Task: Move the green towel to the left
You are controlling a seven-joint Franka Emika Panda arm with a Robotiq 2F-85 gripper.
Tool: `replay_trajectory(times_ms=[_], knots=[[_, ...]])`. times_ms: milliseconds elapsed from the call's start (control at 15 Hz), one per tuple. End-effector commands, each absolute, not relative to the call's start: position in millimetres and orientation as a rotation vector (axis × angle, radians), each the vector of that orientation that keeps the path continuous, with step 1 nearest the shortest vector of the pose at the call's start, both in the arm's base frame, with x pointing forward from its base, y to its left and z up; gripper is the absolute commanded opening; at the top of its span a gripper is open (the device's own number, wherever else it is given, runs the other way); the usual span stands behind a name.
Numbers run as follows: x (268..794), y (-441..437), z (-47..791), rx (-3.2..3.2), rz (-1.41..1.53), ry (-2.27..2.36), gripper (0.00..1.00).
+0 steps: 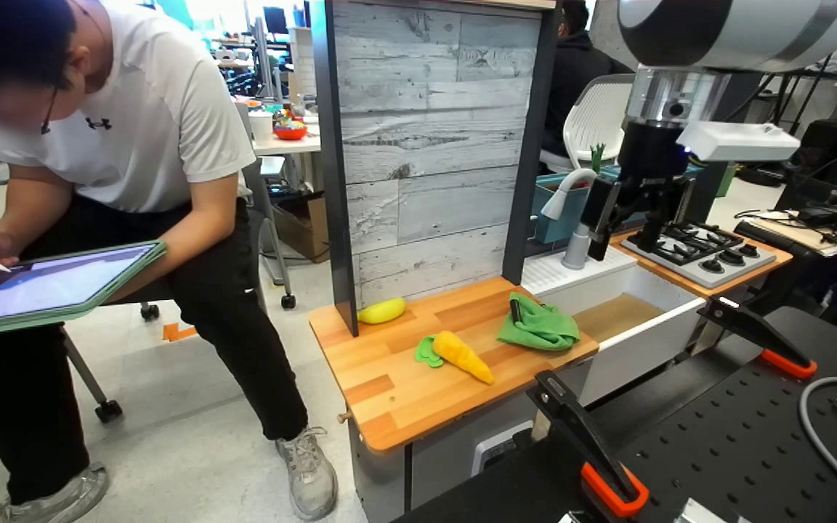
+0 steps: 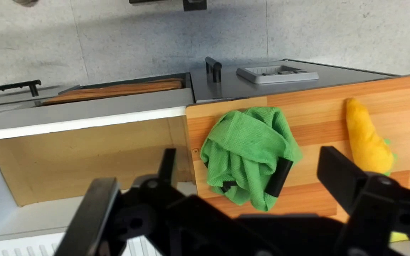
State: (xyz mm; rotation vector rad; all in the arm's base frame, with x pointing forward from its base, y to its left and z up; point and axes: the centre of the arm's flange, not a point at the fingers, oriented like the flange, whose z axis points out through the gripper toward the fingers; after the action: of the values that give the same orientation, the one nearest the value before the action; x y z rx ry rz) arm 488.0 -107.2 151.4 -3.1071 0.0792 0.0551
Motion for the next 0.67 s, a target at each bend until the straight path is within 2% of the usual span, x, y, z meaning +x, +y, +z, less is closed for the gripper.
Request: replay_trajectory(times_ms=[0,600], knots=[[529,-104,118,-3.097,0.073,0.113,1.00],[575,-79,60,-3.067,0.101,0.190,1.00]])
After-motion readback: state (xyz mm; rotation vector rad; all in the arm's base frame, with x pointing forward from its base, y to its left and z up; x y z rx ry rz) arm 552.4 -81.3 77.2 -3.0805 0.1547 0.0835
